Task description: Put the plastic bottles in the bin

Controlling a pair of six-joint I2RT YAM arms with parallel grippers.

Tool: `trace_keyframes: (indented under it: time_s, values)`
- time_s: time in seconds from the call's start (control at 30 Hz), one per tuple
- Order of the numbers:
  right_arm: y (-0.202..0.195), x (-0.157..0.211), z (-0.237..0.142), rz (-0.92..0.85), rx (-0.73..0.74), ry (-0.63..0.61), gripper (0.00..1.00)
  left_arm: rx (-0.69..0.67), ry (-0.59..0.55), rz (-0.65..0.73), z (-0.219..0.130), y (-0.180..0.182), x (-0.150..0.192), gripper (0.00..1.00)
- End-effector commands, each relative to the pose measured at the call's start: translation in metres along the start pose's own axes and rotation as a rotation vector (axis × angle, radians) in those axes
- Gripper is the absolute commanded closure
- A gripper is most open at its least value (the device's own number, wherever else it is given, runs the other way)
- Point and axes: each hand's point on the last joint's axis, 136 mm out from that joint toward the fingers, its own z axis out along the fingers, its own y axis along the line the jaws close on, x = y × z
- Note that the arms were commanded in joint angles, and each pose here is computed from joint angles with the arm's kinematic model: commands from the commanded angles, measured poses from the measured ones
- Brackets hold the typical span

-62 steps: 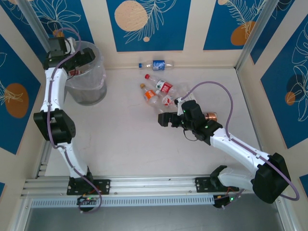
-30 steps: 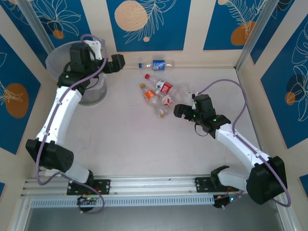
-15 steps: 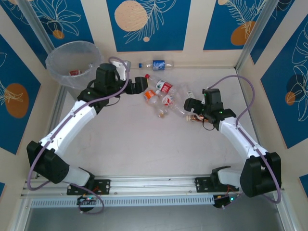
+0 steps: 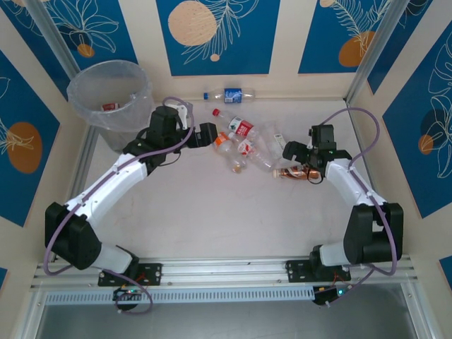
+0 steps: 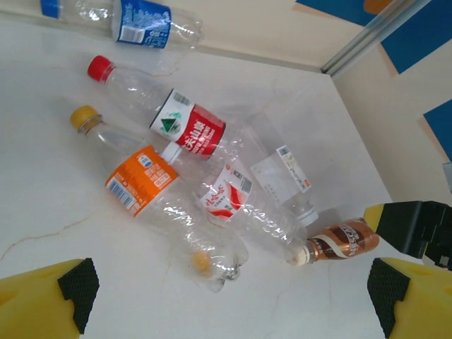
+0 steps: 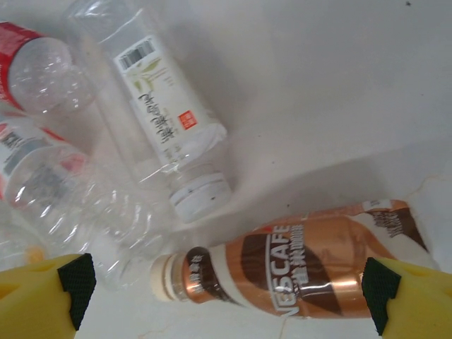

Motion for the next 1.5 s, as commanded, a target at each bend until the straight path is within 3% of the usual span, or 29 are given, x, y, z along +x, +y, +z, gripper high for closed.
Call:
trace_keyframes:
  time_s: [0.0, 0.4, 0.53, 1.07, 1.47]
  values:
    - [0.0, -0.003, 0.007, 0.013, -0.035, 0.049, 0.01, -0.009, -0.061, -0.01, -0.008, -0.003, -0.01, 0.01]
    - [-0.018, -0.005, 0.044, -0.046, 0.052, 0.176, 0.01, -0.053, -0.051, -0.001, -0.007, 0.006, -0.006, 0.01]
    - [-0.017, 0.006, 0.049, -0.053, 0.02, 0.245, 0.01, -0.072, -0.051, -0.001, -0.008, 0.011, -0.003, 0.01]
    - [0.025, 0.062, 0.019, 0.04, -0.193, 0.427, 0.0, -0.097, -0.036, 0.002, -0.005, 0.018, 0.003, 0.01]
    - [0.053, 0.109, -0.001, 0.0, -0.231, 0.55, 0.01, -0.101, -0.033, -0.001, -0.002, 0.02, 0.005, 0.01]
